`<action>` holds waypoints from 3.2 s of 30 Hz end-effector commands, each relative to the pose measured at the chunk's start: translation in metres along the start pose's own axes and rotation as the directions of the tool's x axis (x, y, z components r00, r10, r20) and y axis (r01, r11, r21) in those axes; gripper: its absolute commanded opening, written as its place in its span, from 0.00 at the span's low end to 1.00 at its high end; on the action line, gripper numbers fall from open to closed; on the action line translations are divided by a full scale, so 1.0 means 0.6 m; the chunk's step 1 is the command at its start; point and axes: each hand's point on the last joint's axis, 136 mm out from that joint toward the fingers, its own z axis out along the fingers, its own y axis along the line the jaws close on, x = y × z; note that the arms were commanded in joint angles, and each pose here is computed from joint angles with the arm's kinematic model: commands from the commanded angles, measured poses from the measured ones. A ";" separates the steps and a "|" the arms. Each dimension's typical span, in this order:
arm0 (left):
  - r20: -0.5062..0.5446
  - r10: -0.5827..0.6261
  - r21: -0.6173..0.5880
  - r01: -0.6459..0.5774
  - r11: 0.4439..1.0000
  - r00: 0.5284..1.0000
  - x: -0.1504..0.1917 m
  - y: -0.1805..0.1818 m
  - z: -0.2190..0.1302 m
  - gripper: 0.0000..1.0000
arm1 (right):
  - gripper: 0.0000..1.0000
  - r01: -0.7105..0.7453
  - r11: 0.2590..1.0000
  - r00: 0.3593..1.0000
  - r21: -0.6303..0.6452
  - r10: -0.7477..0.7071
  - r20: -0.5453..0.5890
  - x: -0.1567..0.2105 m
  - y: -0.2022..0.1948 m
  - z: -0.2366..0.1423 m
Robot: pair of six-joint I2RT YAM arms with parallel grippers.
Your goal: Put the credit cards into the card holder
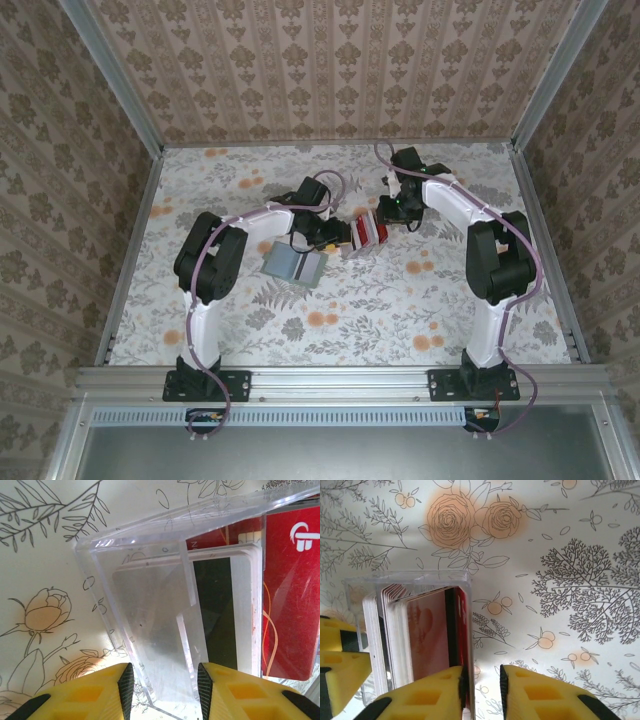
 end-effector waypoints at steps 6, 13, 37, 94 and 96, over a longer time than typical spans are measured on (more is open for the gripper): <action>-0.027 -0.005 -0.004 0.005 1.000 1.000 0.008 -0.001 0.009 0.41 | 0.33 0.019 1.000 1.000 -0.018 -0.019 -0.004 -0.002 0.010 -0.020; -0.031 -0.004 -0.006 0.004 1.000 1.000 0.012 -0.002 0.010 0.41 | 0.35 0.022 1.000 0.999 0.001 -0.022 -0.031 0.005 0.007 0.001; -0.039 -0.012 -0.006 0.012 1.000 0.999 0.010 0.003 0.021 0.41 | 0.38 0.051 0.991 0.997 -0.120 -0.057 -0.048 0.011 0.057 0.012; -0.048 -0.005 -0.006 0.005 1.000 0.999 0.007 -0.001 0.022 0.41 | 0.16 0.077 0.993 0.997 0.089 -0.079 0.011 -0.013 -0.011 -0.050; -0.047 -0.005 -0.007 0.005 1.000 0.999 0.007 0.000 0.022 0.41 | 0.12 0.077 0.993 0.997 0.089 -0.079 0.013 -0.014 -0.012 -0.052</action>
